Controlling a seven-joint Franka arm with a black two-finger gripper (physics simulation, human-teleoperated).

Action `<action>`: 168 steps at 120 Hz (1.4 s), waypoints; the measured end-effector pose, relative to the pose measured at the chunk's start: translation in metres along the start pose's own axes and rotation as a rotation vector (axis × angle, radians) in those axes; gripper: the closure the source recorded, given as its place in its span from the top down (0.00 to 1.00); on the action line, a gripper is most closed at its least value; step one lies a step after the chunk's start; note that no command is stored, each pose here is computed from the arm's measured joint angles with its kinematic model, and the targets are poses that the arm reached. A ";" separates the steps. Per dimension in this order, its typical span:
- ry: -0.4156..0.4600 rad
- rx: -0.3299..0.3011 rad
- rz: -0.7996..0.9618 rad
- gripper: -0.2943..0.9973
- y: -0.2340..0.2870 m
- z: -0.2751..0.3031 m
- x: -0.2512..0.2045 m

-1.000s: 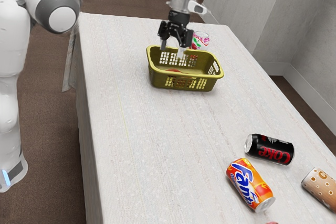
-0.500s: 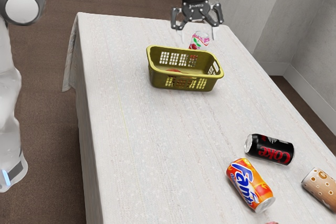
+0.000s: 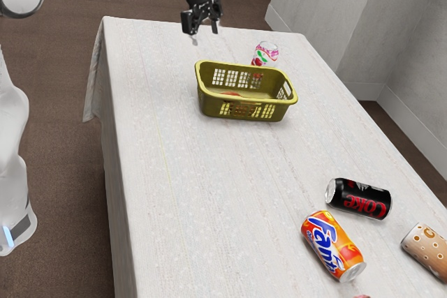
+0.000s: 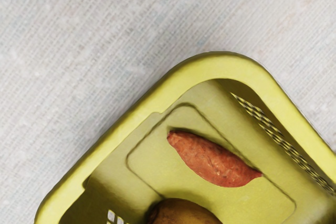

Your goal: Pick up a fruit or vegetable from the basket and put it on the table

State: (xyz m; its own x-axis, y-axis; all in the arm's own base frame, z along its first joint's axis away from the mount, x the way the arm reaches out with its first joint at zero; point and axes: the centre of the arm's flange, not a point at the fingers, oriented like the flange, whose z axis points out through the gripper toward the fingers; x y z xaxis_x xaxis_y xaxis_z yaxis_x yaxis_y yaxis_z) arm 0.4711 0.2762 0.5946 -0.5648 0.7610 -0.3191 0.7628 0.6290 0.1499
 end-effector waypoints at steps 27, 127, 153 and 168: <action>0.046 -0.028 0.048 0.77 0.016 0.004 0.011; 0.105 0.051 0.621 0.77 0.042 0.111 -0.091; 0.105 0.063 0.762 0.77 0.042 0.128 -0.100; 0.093 0.073 0.828 0.77 0.039 0.141 -0.110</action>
State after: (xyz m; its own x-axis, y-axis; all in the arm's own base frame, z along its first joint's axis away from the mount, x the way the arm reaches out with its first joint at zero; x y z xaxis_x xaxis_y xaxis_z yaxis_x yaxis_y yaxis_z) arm 0.6074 0.1952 0.5037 0.1655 0.9848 -0.0531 0.9594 -0.1483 0.2399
